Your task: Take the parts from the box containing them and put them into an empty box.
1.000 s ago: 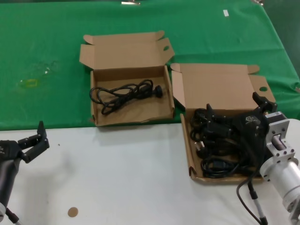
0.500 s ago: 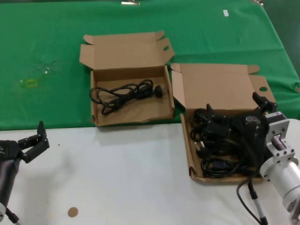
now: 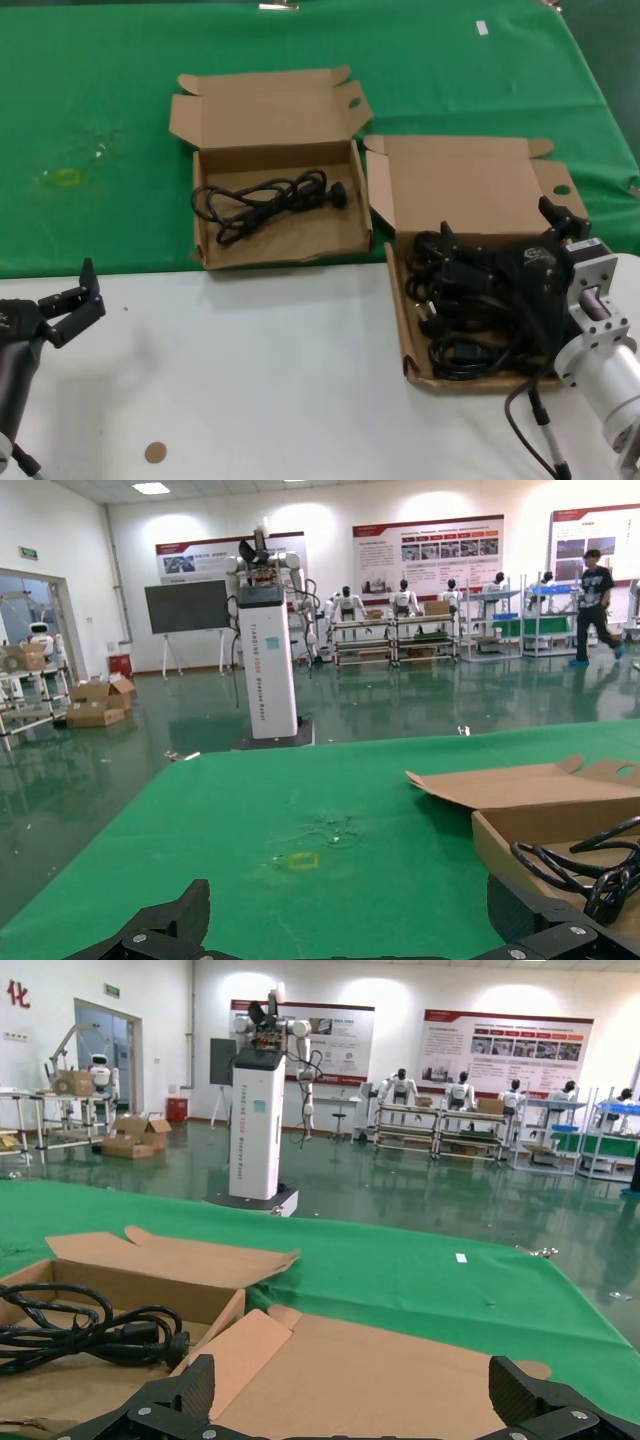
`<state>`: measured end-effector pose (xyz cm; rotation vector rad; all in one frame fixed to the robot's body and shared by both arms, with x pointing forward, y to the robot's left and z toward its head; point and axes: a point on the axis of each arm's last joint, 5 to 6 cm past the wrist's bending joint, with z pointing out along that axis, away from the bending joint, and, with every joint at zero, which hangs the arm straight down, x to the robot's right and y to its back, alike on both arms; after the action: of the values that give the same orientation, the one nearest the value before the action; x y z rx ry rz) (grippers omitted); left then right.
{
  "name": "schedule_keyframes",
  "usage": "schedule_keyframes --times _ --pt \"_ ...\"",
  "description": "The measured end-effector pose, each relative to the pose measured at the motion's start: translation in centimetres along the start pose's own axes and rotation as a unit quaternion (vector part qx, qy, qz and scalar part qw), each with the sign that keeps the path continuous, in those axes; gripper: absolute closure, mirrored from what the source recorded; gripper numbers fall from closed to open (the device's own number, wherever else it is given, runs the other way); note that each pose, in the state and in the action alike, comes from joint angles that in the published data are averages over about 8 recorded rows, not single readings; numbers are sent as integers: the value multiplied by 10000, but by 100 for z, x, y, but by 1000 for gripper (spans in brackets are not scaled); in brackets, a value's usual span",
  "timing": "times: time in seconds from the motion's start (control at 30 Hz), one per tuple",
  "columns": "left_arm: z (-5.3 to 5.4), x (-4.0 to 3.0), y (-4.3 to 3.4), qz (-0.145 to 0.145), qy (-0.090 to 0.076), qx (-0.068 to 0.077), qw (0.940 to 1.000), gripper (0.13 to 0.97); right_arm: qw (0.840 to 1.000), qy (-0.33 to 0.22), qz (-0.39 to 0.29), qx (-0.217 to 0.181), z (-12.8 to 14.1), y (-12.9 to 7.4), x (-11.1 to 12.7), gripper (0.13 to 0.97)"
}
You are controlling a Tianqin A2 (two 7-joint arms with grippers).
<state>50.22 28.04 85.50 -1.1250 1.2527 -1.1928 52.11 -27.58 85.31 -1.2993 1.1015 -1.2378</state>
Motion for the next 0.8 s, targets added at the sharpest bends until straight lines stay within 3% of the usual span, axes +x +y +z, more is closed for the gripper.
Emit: schedule_keyframes --times 0.8 --pt "0 0 0 0 0 0 10000 132 10000 0 0 0 0 0 0 130"
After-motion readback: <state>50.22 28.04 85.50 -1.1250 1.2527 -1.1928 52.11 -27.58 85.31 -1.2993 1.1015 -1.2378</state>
